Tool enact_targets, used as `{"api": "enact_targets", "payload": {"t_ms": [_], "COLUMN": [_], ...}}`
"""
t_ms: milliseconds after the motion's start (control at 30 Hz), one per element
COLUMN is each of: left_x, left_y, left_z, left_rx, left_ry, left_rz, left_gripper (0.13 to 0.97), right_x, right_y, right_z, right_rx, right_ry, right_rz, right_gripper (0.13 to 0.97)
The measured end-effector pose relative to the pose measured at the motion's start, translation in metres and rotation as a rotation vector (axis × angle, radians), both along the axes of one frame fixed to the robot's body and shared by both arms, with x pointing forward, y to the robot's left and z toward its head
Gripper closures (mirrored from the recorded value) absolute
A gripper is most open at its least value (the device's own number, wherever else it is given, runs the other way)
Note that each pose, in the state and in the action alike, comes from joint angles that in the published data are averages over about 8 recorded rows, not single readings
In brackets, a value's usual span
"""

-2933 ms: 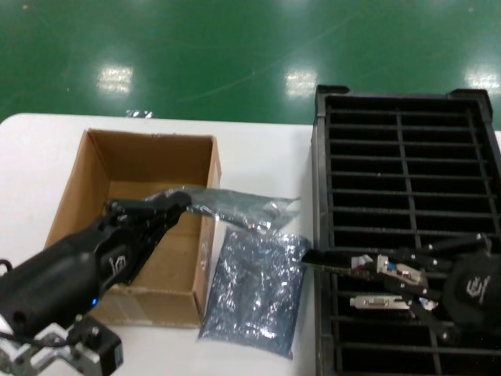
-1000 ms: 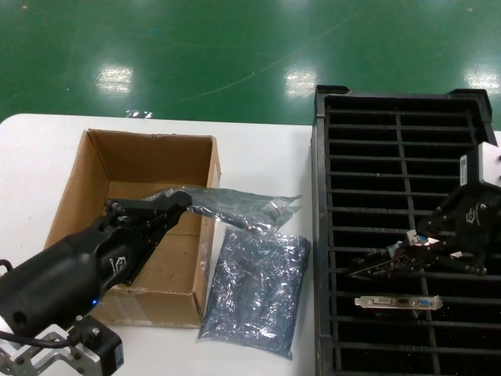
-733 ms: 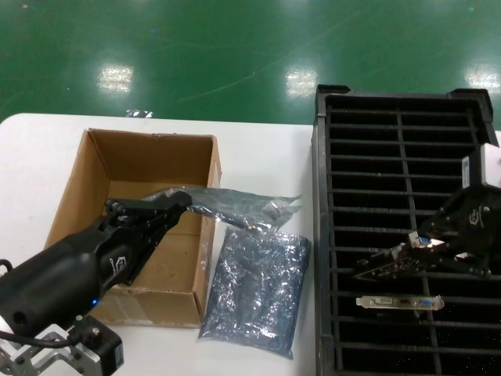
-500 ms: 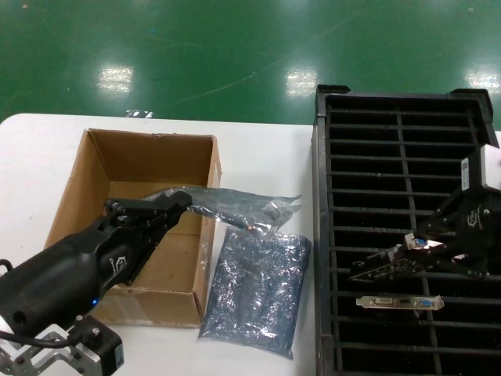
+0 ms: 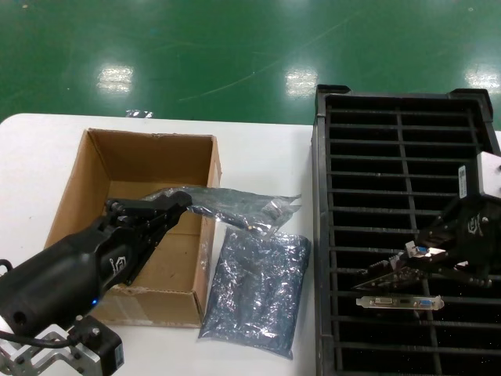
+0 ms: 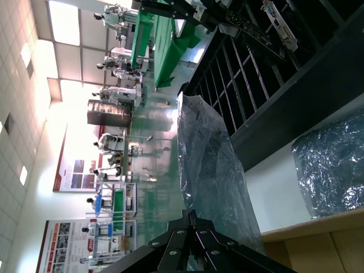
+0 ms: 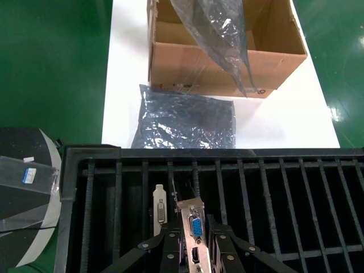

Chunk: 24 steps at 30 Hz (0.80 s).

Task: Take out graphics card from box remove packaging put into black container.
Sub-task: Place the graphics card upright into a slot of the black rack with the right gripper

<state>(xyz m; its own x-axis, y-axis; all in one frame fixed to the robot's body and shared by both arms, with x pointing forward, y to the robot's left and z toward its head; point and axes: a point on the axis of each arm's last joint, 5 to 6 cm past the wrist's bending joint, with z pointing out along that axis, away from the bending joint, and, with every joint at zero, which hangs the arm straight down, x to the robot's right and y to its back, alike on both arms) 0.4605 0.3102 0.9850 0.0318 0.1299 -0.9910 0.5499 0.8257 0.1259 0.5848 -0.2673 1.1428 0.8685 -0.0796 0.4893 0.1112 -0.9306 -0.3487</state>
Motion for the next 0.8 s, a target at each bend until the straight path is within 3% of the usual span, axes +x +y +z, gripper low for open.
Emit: {"api": "enact_targets", "payload": {"t_ms": [800], "left_x": [0.0000], "left_y": [0.0000], "left_z": [0.0000], "left_rx": [0.000], "left_ry": [0.000], "left_rz": [0.000], "left_gripper": [0.958], "right_x": [0.010], "right_y": [0.012], "right_z": [-0.011], "right_rx": [-0.080], "right_ry": [0.005], "right_rz": [0.029], "right_gripper": [0.892]}}
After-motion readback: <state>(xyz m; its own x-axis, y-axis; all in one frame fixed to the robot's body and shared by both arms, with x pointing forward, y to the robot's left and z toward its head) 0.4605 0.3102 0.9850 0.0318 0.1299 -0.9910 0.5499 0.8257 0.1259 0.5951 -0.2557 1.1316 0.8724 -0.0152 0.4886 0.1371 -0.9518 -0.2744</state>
